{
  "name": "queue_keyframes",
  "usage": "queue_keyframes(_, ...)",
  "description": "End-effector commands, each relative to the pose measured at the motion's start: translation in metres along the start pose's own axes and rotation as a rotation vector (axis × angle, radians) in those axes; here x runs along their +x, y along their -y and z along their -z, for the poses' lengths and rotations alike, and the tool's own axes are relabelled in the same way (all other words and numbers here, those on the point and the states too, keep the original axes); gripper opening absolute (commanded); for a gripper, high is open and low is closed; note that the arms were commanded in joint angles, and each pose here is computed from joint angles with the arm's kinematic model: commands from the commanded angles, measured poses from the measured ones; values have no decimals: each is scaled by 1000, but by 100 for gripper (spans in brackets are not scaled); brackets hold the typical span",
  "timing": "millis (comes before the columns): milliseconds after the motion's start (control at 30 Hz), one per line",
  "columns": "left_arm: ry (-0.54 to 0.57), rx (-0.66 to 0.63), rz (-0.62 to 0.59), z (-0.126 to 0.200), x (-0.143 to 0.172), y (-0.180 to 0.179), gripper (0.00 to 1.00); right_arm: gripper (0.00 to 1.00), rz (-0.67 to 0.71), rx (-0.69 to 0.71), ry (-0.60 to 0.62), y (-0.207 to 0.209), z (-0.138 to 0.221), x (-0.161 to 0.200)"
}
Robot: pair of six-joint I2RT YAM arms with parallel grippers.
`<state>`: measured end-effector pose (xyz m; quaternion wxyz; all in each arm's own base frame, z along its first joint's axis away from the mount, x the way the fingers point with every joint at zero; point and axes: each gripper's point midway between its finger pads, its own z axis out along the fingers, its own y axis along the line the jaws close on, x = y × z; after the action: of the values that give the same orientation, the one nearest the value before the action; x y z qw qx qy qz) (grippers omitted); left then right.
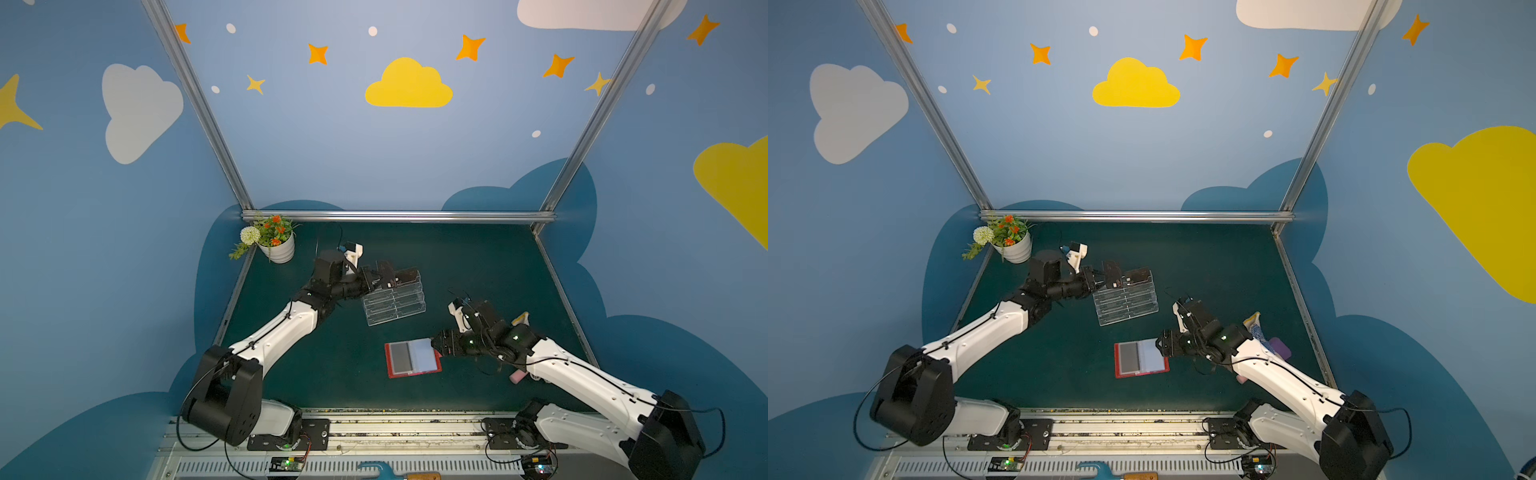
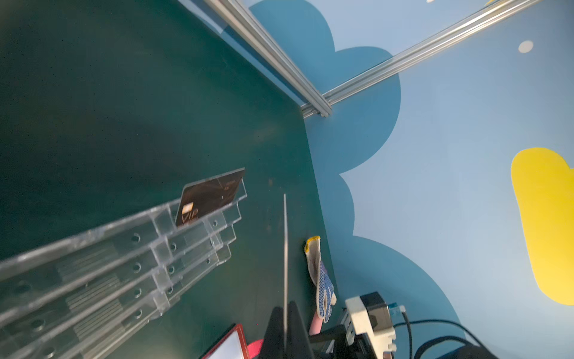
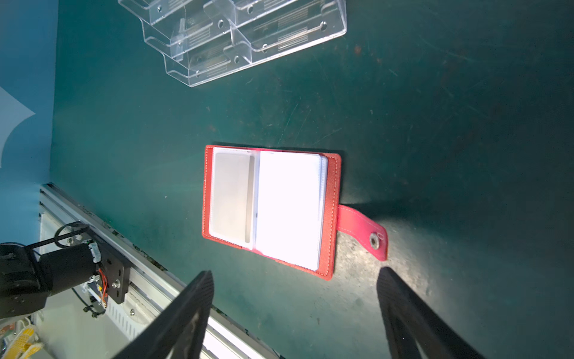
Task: Take the credit cards out of the card holder
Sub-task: Place the credit card in the storage box.
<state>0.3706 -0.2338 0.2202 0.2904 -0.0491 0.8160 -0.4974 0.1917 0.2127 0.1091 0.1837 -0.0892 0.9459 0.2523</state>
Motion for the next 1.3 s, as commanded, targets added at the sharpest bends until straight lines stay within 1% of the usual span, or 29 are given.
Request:
queue_keyframes(0,-73,49,-37,-10,-8,-3,4,81,15,17,-9,6,2,3)
queue_keyframes(100,-150,110,-74,-26,-11,1,4,81,19,25,-19,9,2,2)
queue_keyframes(200,-212,151,-145,-35,-11,6,4,81,20,34,-20,12,2,-1)
queue_keyframes(367,-320,156,-224,-45,-9,-2,4,81,8,30,-28,16,1,-4)
queue_keyframes(467,-358,148,-238,-49,-13,-11,4,81,-1,27,-40,18,-2,-3)
queue_keyframes(633,-441,134,-288,-53,-13,-15,4,81,-5,28,-56,22,-4,-3)
queue_keyframes(800,-495,108,-343,-55,-14,-22,4,81,-16,29,-62,25,-4,-5)
queue_keyframes(967,-508,121,-384,-59,-18,-23,4,81,-21,29,-75,26,-5,-7)
queue_keyframes(1267,-530,79,-431,-67,-25,-33,4,80,-30,26,-93,30,-8,-6)
